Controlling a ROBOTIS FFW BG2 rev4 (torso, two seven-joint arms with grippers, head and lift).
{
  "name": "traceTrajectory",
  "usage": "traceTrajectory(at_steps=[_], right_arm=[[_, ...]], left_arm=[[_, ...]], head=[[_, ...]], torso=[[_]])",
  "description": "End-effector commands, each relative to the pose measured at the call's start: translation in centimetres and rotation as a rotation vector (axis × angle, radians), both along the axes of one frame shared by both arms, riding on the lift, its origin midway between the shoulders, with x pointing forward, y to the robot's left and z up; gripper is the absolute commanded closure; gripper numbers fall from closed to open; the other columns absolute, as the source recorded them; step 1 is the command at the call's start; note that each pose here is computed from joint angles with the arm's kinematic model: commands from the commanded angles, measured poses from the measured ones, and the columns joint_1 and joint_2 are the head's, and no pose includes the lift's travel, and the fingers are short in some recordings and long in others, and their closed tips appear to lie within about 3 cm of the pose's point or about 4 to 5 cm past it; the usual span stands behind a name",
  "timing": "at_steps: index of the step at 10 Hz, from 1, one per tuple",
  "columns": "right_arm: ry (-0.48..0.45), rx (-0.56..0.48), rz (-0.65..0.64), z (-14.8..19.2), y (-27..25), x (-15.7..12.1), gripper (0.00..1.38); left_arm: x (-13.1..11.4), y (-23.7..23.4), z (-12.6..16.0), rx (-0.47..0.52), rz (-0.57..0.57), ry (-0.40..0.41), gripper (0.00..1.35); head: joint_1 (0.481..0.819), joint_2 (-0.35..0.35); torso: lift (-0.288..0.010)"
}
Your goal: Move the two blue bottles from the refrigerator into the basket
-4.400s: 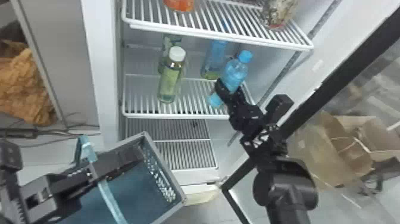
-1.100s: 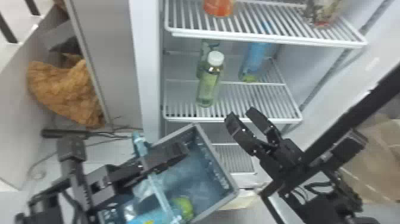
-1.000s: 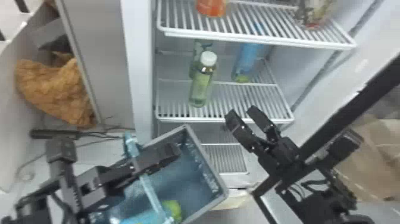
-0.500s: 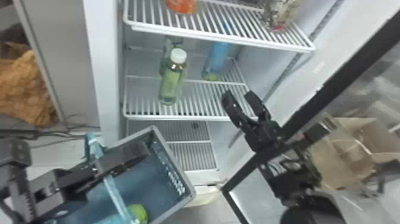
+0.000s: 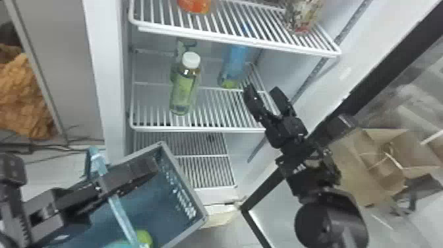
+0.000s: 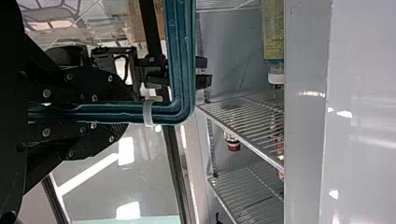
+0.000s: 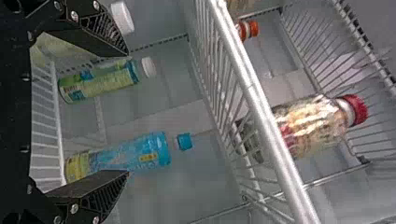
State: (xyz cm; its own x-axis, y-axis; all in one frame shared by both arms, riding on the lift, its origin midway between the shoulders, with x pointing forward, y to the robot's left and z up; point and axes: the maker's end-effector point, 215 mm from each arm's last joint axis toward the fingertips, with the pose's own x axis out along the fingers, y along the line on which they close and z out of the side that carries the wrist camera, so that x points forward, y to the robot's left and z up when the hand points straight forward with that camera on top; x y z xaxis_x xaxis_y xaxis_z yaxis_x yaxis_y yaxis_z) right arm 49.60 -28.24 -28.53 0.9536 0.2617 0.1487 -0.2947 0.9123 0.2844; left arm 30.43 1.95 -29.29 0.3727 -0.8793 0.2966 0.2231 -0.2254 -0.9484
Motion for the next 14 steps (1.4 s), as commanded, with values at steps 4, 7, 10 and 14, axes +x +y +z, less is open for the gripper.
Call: traceTrajectory(at_steps=[4,7,10,14], right_arm=[[0.023,-0.030,-0.030,-1.8,0.3,5.3,0.17],[0.021,-0.043,-0.053,-1.3,1.0,8.4,0.17],[0.036,-0.047,-0.089,-1.3,0.4,11.4,0.17],[0.071,-0.043,-0.108,-2.0,0.6,14.6,0.17]], left_arm=[[0.0,-0.2,0.1,-0.003,-0.006,-0.002,1.19],[0.0,-0.2,0.2,-0.002,-0.010,-0.004,1.19],[0.1,-0.3,0.3,0.000,-0.013,-0.009,1.19],[0.3,-0.4,0.6,0.000,-0.017,-0.018,1.19]], head=[[0.695,-0.349],[0.695,-0.328],[0.695,-0.316],[0.695,-0.304]], torso=[[-0.216],[-0.216],[-0.216],[-0.216]])
